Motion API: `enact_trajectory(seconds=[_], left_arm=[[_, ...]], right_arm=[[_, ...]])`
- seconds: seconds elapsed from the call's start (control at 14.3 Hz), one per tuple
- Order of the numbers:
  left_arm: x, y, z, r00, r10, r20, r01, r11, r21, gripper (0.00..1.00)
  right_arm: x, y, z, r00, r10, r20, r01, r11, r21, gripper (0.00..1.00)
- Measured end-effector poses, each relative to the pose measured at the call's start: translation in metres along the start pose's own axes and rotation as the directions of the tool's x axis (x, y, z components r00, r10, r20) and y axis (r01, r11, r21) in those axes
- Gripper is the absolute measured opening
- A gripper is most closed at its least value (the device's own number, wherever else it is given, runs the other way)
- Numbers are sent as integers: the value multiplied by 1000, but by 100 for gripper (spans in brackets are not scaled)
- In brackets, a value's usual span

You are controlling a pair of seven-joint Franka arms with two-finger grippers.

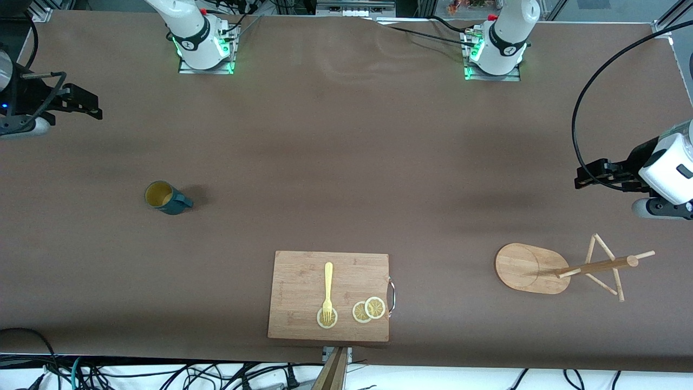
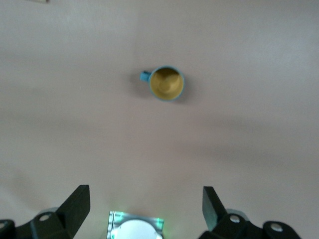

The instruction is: Pass cup and hang on rack

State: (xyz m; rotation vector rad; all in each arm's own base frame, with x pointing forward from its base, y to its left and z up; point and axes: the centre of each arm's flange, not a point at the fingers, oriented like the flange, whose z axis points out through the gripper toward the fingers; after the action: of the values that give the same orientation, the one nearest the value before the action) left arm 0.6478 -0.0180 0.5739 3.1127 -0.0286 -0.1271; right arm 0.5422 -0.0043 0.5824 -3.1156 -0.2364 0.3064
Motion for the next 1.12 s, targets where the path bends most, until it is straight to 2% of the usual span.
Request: enact_trajectory(seconds=[0.28, 0.49, 0.91, 1.12], left_arm=[[0, 0, 0, 1000, 0, 0, 0, 1000, 0, 100], [0, 0, 0, 1000, 0, 0, 0, 1000, 0, 100], [0, 0, 0, 1000, 0, 0, 0, 1000, 0, 100], [0, 0, 0, 1000, 0, 0, 0, 1000, 0, 100]], right_arm=[[18, 3, 33, 996, -1, 84, 0, 1000, 14, 100], [24, 5, 43, 995, 0, 97, -1, 1000, 11, 100], [37, 26, 37, 999, 22, -31, -24, 998, -65, 100], [40, 49, 48, 995, 55, -79, -60, 996, -72, 100]])
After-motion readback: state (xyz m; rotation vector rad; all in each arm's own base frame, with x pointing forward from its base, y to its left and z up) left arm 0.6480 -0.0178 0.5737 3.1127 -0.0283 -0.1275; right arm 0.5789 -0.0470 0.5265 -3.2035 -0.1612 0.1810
